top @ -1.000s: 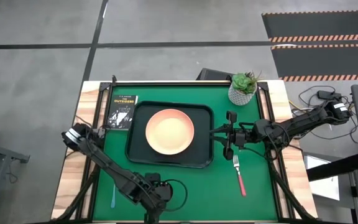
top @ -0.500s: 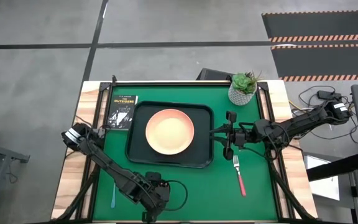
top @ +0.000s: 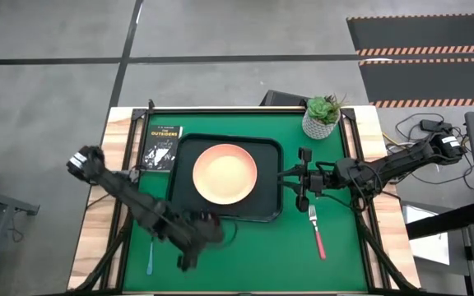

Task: Pick and place plate/cup/fork/spoon on tray
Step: Put the red glass on the black table tray to the top left of the orange plate

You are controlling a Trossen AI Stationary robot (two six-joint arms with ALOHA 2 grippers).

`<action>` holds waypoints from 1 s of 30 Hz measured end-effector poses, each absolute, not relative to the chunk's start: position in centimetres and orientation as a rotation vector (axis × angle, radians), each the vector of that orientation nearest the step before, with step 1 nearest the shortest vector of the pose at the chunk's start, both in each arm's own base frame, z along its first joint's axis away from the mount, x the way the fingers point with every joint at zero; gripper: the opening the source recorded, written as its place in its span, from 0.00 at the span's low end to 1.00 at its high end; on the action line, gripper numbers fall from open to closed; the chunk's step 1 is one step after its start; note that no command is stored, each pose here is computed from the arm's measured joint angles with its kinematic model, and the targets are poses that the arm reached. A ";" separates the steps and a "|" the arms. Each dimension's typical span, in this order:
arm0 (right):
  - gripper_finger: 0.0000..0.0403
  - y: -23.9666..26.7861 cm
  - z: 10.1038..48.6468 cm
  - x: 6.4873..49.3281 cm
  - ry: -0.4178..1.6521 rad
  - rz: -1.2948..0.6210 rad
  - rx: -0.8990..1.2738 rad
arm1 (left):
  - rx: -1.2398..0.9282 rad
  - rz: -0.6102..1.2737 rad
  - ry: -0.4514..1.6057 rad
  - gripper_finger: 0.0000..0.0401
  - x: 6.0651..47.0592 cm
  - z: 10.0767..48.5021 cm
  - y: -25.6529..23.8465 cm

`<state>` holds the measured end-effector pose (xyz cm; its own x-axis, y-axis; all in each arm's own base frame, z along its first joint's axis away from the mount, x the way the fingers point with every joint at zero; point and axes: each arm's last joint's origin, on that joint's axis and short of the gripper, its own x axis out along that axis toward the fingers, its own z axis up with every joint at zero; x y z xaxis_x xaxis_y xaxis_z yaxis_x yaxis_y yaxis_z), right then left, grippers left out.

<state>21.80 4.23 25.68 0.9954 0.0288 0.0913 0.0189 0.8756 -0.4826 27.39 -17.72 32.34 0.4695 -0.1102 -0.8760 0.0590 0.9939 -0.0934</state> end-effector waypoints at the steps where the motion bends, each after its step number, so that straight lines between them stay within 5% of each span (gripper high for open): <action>1: 0.18 4.2 25.7 21.8 -0.094 0.006 -0.503 | -0.049 -0.079 1.070 0.00 27.1 32.8 -16.6; 13: 0.18 4.2 25.3 21.8 -0.057 0.017 -0.466 | 0.029 0.244 1.081 0.00 24.1 35.1 -2.3; 30: 0.18 4.1 24.8 21.8 0.006 -0.020 -0.427 | 0.000 0.460 1.352 0.00 22.2 27.6 8.9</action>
<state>21.83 4.10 24.79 0.9998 -0.0210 -0.0012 0.0186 0.9099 -0.4145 22.23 8.94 27.56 0.1426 0.3188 -0.9370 -0.3184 0.9112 0.2615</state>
